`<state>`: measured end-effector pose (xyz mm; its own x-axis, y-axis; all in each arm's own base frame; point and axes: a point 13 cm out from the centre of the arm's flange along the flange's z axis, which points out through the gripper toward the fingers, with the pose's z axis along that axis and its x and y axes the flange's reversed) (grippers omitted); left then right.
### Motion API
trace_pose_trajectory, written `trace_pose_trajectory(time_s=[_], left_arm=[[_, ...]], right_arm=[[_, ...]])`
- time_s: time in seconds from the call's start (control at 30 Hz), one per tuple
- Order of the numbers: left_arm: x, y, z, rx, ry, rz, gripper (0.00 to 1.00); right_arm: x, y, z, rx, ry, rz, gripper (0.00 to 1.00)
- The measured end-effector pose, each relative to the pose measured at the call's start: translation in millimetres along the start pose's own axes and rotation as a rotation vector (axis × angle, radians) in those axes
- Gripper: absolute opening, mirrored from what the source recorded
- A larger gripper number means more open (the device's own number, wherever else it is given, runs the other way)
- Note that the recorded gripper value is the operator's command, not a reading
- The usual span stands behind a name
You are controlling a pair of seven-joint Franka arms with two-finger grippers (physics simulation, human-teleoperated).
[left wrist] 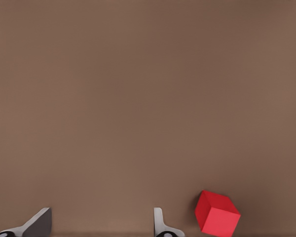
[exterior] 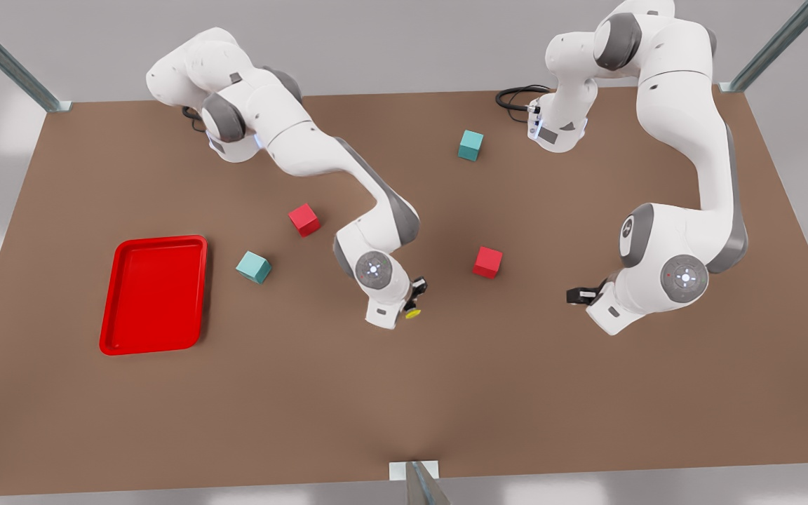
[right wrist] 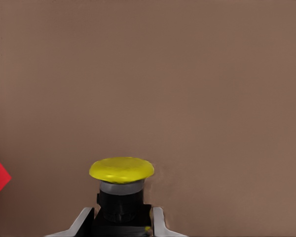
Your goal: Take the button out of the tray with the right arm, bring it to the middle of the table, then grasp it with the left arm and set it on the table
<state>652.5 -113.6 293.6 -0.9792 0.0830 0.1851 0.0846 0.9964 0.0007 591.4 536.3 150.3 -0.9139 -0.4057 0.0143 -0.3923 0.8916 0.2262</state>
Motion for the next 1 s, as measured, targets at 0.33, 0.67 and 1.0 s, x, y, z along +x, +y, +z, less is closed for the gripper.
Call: trace_pose_trajectory(time_s=[0.33, 0.67, 1.0], left_arm=[[-1.1, 0.4, -5.1, -0.001, -0.009, -0.002, 1.0], [9.9, -78.8, -23.1, 0.037, -0.033, 0.032, 1.0], [63.6, -294.5, 14.6, -0.236, -0.119, 0.452, 1.0]], right_arm=[[-9.1, -59.7, -81.1, -0.129, -0.026, 0.296, 1.0], [247.7, -474.0, -295.6, 0.183, -0.05, 0.678, 1.0], [230.5, -477.2, -412.2, 0.232, -0.092, 0.565, 1.0]])
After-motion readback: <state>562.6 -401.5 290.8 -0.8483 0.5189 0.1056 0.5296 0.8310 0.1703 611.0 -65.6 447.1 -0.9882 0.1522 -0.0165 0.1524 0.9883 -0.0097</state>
